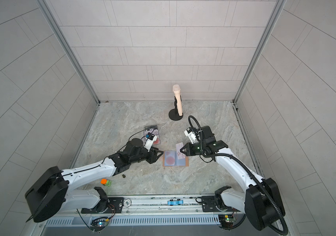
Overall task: Take the credit cards out of the card holder
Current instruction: Take out the credit card from the card slot, then pass the credit card.
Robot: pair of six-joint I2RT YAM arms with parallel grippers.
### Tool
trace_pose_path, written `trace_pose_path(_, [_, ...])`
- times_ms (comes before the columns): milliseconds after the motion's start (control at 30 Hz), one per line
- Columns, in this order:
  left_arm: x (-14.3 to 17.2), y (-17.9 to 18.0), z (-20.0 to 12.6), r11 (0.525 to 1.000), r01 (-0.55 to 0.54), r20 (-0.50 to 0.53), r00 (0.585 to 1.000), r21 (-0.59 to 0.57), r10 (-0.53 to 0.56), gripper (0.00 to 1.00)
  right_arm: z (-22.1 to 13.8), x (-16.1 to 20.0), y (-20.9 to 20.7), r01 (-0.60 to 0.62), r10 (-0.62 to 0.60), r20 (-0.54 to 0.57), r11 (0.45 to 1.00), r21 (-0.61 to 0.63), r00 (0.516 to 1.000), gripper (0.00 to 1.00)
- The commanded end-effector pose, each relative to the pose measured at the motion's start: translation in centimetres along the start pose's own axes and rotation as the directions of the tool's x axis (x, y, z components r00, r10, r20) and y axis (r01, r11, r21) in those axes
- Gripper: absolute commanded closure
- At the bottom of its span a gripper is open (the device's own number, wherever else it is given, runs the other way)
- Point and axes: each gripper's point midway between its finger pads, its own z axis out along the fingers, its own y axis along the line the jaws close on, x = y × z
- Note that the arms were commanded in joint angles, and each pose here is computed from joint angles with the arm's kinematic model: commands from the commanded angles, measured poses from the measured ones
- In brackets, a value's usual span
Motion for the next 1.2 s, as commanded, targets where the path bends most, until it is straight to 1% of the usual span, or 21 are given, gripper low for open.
trace_pose_path(0, [-1.5,-2.7,-2.1,0.987,-0.011,0.042,0.999,0.16,0.004,0.48,-1.0,-0.5,3.7,0.102,-0.095,0.05,0.983,-0.15,0.994,1.0])
trace_pose_path(67, [-2.6,-3.7,-3.6,0.979,-0.026,0.084,0.996,0.202,0.009,0.47,-1.4,-0.6,4.7,0.13,-0.119,0.074,0.976,-0.175,0.99,1.0])
trace_pose_path(133, [-3.3,-4.7,-4.8,0.969,-0.03,0.103,0.995,0.245,0.005,0.44,-1.6,-0.5,5.6,0.15,-0.136,0.08,0.966,-0.209,0.988,1.0])
trace_pose_path(233, [-3.8,-6.4,-5.8,0.939,-0.023,0.092,0.996,0.344,-0.009,0.38,-1.3,0.2,7.1,0.188,-0.178,0.06,0.95,-0.25,0.982,1.0])
trace_pose_path(267, [-3.9,-7.1,-6.1,0.926,-0.019,0.08,0.997,0.378,-0.013,0.34,-1.2,0.5,7.7,0.205,-0.199,0.05,0.942,-0.265,0.979,1.0])
trace_pose_path(333, [-3.9,-7.9,-6.2,0.905,-0.008,0.057,0.998,0.425,-0.018,0.33,-0.9,1.4,9.0,0.249,-0.255,0.018,0.924,-0.29,0.967,1.0])
trace_pose_path(467, [-4.1,-8.7,-6.3,0.884,-0.003,0.048,0.999,0.468,-0.022,0.34,-0.3,3.1,10.8,0.314,-0.349,-0.048,0.888,-0.335,0.936,1.0])
trace_pose_path(667, [-3.7,-9.9,-6.9,0.847,0.006,0.003,1.0,0.532,-0.008,0.39,0.4,3.8,11.8,0.326,-0.387,-0.072,0.853,-0.408,0.919,1.0])
trace_pose_path(800, [-3.0,-10.4,-7.3,0.827,0.015,-0.026,1.0,0.561,-0.001,0.41,0.4,4.4,12.7,0.356,-0.435,-0.087,0.823,-0.443,0.896,1.0])
trace_pose_path(933, [-2.6,-10.7,-7.6,0.813,0.033,-0.053,0.999,0.581,-0.003,0.47,0.6,4.6,13.4,0.388,-0.479,-0.091,0.796,-0.465,0.873,1.0])
trace_pose_path(967, [-2.5,-10.7,-7.6,0.811,0.035,-0.058,0.998,0.584,-0.001,0.49,0.6,4.7,13.5,0.392,-0.485,-0.093,0.793,-0.467,0.87,1.0])
trace_pose_path(1100, [-2.2,-10.9,-7.9,0.805,0.023,-0.056,0.998,0.593,0.012,0.66,0.8,4.5,13.6,0.406,-0.504,-0.095,0.782,-0.474,0.859,1.0])
trace_pose_path(1167, [-2.2,-10.9,-8.0,0.804,0.021,-0.053,0.999,0.594,0.012,0.69,0.8,4.5,13.7,0.41,-0.511,-0.099,0.777,-0.478,0.854,1.0])
